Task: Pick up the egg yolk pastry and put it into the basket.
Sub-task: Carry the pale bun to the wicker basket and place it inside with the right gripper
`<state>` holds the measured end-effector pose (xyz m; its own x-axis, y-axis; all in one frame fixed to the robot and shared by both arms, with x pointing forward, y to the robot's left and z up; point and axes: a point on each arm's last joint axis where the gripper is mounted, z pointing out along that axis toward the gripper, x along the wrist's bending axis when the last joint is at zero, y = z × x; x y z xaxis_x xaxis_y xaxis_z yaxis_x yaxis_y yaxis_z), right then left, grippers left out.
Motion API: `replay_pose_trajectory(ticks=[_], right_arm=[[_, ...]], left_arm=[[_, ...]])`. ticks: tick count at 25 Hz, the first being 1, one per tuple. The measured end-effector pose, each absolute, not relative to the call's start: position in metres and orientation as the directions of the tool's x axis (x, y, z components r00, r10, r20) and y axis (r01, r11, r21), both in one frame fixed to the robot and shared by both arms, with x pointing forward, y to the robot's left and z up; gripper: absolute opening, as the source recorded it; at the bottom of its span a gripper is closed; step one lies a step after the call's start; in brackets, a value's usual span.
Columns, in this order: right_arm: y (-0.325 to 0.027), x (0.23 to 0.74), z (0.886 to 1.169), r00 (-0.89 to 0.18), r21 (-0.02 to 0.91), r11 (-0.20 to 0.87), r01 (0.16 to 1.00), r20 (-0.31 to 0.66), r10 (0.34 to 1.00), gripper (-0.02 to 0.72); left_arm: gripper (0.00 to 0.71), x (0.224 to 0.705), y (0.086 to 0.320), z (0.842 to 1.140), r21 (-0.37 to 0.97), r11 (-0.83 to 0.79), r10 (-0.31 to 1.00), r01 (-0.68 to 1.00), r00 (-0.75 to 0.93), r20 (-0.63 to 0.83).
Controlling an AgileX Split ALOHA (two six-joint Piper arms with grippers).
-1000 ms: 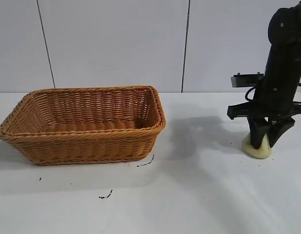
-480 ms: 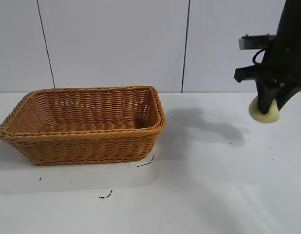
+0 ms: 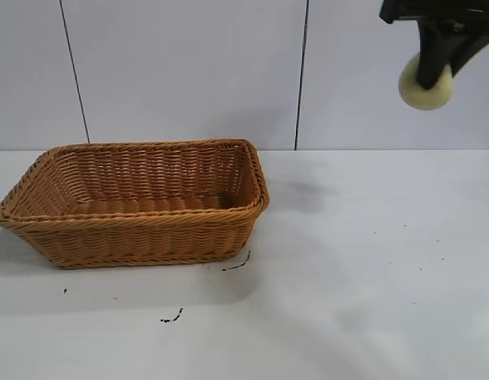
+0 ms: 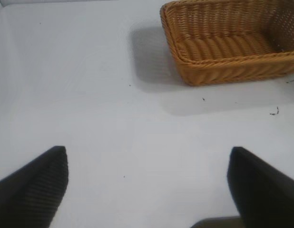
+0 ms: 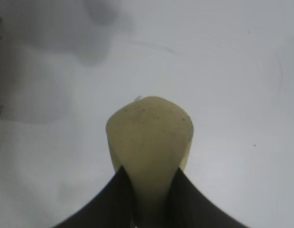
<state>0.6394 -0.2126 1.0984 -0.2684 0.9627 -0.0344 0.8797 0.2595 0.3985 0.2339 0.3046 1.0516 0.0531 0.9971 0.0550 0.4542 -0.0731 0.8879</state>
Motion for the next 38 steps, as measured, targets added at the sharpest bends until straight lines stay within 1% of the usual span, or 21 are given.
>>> replay_pose_trajectory(ticks=[3,6,9,12,13,14,20,25,27,30,31,33,36,38], right_arm=[[-0.171,0.635,1.114,-0.347,0.487,0.317,0.814,-0.029,0.937,0.106],[-0.131,0.625,1.120,-0.419,0.550,0.361,0.753,-0.021,0.908,0.106],[-0.095,0.616,1.115,-0.493,0.574,0.413,0.707,-0.020,0.870,0.106],[-0.061,0.611,1.098,-0.549,0.574,0.454,0.681,-0.010,0.836,0.106],[-0.061,0.611,1.098,-0.549,0.574,0.454,0.681,-0.010,0.836,0.106],[-0.039,0.611,1.080,-0.580,0.572,0.479,0.666,-0.007,0.815,0.106],[0.011,0.615,1.014,-0.637,0.562,0.524,0.641,0.008,0.771,0.106],[0.026,0.625,0.952,-0.644,0.515,0.547,0.660,0.011,0.765,0.108],[0.027,0.627,0.939,-0.644,0.501,0.553,0.666,0.010,0.765,0.123],[0.028,0.627,0.934,-0.643,0.500,0.553,0.667,0.010,0.766,0.192],[0.028,0.628,0.935,-0.641,0.507,0.548,0.665,0.011,0.767,0.231],[0.028,0.628,0.939,-0.637,0.515,0.540,0.666,0.015,0.771,0.333],[0.027,0.626,0.944,-0.634,0.508,0.539,0.671,0.017,0.773,0.578],[0.025,0.625,0.954,-0.635,0.514,0.540,0.666,0.011,0.773,0.650]], left_arm=[[0.693,0.234,0.305,1.052,0.888,-0.073,0.997,0.454,0.053,0.055],[0.693,0.234,0.305,1.052,0.888,-0.073,0.997,0.454,0.053,0.055],[0.693,0.234,0.305,1.052,0.888,-0.073,0.997,0.454,0.053,0.055],[0.693,0.234,0.305,1.052,0.888,-0.073,0.997,0.454,0.053,0.055],[0.693,0.234,0.305,1.052,0.888,-0.073,0.997,0.454,0.053,0.055],[0.693,0.234,0.305,1.052,0.888,-0.073,0.997,0.454,0.053,0.055],[0.693,0.234,0.305,1.052,0.888,-0.073,0.997,0.454,0.053,0.055],[0.693,0.234,0.305,1.052,0.888,-0.073,0.997,0.454,0.053,0.055],[0.693,0.234,0.305,1.052,0.888,-0.073,0.997,0.454,0.053,0.055],[0.693,0.234,0.305,1.052,0.888,-0.073,0.997,0.454,0.053,0.055],[0.693,0.234,0.305,1.052,0.888,-0.073,0.997,0.454,0.053,0.055],[0.693,0.234,0.305,1.052,0.888,-0.073,0.997,0.454,0.053,0.055],[0.693,0.234,0.305,1.052,0.888,-0.073,0.997,0.454,0.053,0.055],[0.693,0.234,0.305,1.052,0.888,-0.073,0.997,0.454,0.053,0.055]])
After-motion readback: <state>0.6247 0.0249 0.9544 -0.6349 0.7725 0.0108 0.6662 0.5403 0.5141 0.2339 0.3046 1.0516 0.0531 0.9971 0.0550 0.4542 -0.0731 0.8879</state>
